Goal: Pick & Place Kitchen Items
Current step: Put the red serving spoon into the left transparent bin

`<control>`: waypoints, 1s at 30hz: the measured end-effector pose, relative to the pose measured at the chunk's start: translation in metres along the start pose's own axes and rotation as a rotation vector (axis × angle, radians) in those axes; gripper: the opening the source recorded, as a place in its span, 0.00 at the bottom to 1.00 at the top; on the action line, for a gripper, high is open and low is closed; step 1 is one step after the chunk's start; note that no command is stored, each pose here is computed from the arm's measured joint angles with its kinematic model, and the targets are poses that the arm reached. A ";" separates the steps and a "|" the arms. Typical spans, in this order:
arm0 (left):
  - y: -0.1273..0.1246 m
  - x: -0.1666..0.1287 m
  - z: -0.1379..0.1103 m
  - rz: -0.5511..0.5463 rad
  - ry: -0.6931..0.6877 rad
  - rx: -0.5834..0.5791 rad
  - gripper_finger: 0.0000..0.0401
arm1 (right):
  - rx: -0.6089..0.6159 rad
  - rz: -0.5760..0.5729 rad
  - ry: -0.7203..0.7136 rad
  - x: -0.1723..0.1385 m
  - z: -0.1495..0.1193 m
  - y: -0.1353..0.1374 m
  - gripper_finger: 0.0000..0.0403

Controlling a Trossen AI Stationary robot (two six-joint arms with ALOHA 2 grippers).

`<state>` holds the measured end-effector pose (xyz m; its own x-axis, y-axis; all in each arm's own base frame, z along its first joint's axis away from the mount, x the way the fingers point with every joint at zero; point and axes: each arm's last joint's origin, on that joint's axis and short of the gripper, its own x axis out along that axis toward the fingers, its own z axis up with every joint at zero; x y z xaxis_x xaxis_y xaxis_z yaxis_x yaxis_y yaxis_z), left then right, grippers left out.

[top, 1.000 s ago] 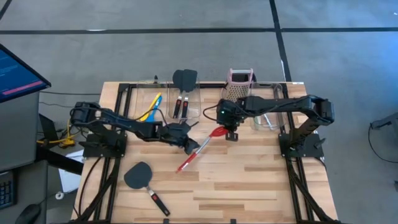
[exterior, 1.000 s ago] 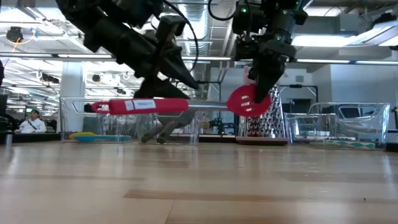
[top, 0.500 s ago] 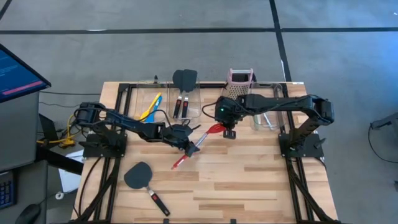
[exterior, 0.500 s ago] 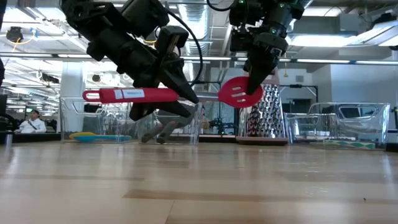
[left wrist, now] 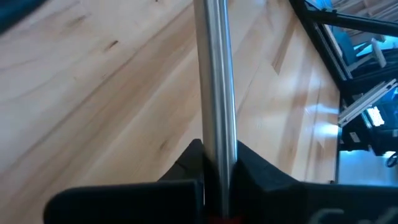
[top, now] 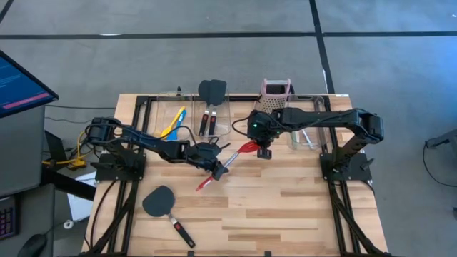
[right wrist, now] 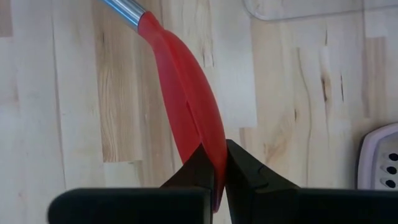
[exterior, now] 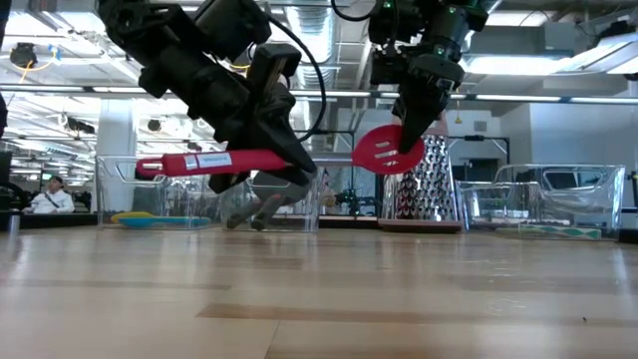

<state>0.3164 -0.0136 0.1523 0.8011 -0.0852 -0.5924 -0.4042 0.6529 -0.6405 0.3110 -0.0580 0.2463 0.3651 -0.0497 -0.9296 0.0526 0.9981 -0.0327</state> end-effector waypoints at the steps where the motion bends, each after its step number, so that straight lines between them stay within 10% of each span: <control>1: 0.000 0.000 0.000 0.001 0.000 0.006 0.04 | 0.000 -0.001 0.000 0.000 0.000 0.000 0.02; 22: -0.002 0.000 0.002 -0.011 -0.039 0.035 0.04 | 0.016 0.020 0.193 -0.067 0.005 -0.006 0.31; 30: -0.023 -0.022 0.021 -0.119 -0.218 0.094 0.04 | 0.114 -0.010 -0.061 -0.131 0.012 -0.002 0.23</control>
<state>0.3176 -0.0113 0.1905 0.9210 -0.0078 -0.3896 -0.2669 0.7158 -0.6452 0.2740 -0.0539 0.3726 0.4198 -0.0653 -0.9053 0.1604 0.9870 0.0032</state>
